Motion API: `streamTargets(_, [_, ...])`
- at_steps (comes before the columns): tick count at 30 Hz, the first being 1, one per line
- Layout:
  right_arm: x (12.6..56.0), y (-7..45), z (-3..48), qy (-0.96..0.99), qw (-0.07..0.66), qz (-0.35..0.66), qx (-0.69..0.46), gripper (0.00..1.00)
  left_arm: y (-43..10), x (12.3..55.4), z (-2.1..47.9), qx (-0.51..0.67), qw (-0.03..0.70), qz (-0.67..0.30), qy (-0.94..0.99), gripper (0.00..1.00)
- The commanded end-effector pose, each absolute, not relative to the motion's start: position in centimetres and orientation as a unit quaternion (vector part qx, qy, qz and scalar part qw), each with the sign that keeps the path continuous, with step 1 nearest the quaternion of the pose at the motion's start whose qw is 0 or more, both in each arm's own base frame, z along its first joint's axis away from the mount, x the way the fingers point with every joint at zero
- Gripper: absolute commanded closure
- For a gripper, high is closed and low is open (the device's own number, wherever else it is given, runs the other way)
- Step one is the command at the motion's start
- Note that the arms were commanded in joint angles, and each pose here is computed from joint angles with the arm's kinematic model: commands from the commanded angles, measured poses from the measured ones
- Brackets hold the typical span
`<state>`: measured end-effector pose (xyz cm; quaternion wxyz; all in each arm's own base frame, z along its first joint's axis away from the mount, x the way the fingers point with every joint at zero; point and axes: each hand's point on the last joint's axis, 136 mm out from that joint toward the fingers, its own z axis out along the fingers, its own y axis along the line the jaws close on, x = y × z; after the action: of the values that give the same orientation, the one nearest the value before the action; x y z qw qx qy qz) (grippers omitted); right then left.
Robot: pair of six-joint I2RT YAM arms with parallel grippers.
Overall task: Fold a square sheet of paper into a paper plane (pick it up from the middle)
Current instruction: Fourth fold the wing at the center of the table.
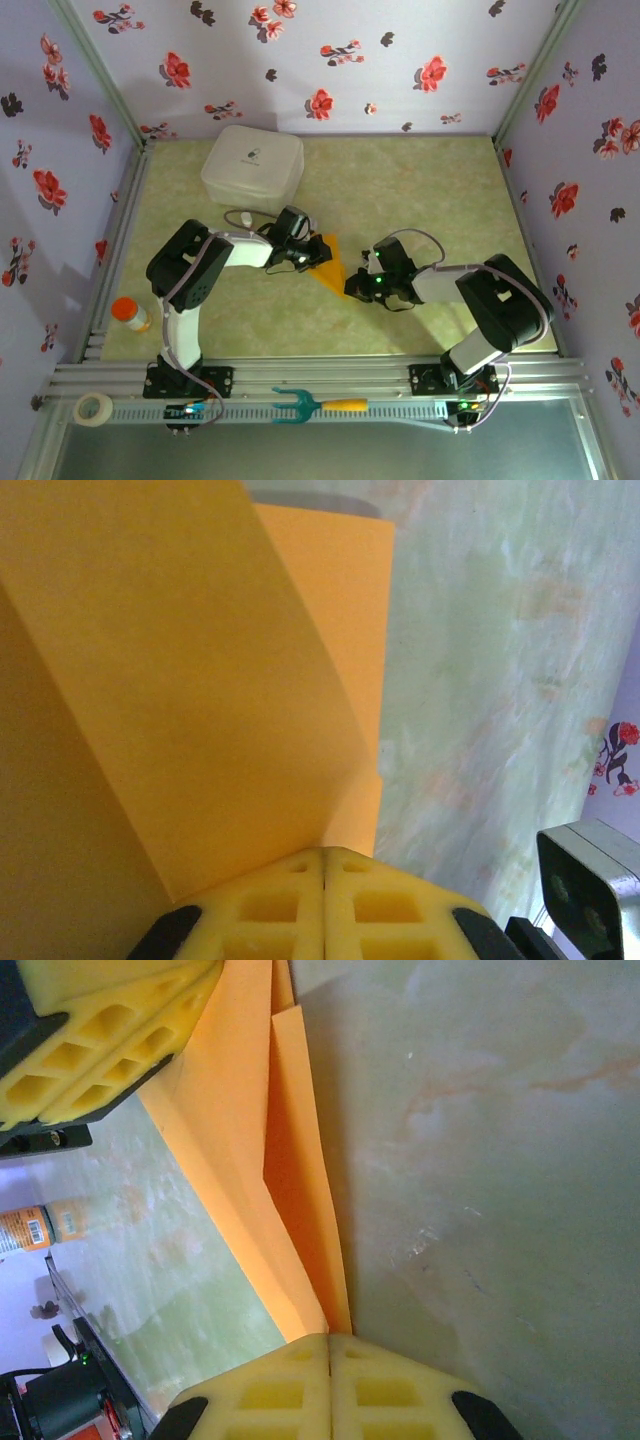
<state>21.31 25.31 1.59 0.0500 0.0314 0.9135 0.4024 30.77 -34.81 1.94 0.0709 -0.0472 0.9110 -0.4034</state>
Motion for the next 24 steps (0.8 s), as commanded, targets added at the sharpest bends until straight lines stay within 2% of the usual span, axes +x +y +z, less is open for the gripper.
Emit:
streamTargets(1, [19.0, 23.8, -0.5, 0.929, 0.012, 0.367, 0.045, 0.91, -33.5, 29.4, -1.1, -0.057, 0.045, -0.363, 0.929, 0.92])
streamTargets(3, [18.8, 23.7, -0.5, 0.929, 0.011, 0.366, 0.048, 0.86, -33.4, 29.4, -1.1, -0.058, 0.044, -0.363, 0.929, 0.92])
streamTargets(12, [18.3, 23.3, -0.8, 0.929, 0.009, 0.364, 0.06, 0.9, -33.3, 29.2, -1.2, -0.059, 0.043, -0.361, 0.93, 0.92])
streamTargets(14, [18.5, 23.4, -0.1, 0.927, 0.016, 0.37, 0.057, 0.83, -33.3, 29.2, -1.2, -0.058, 0.043, -0.36, 0.93, 0.92])
streamTargets(20, [20.1, 22.7, 3.4, 0.932, 0.064, 0.353, 0.045, 0.75, -33.2, 29.0, -1.4, -0.058, 0.042, -0.36, 0.93, 0.92])
streamTargets(22, [20.8, 22.8, 4.8, 0.928, 0.083, 0.36, 0.042, 0.77, -33.3, 28.9, -1.4, -0.057, 0.043, -0.361, 0.93, 0.92])
streamTargets(24, [21.6, 23.6, 5.9, 0.922, 0.091, 0.375, 0.036, 0.83, -33.3, 28.8, -1.4, -0.058, 0.042, -0.362, 0.93, 0.92])
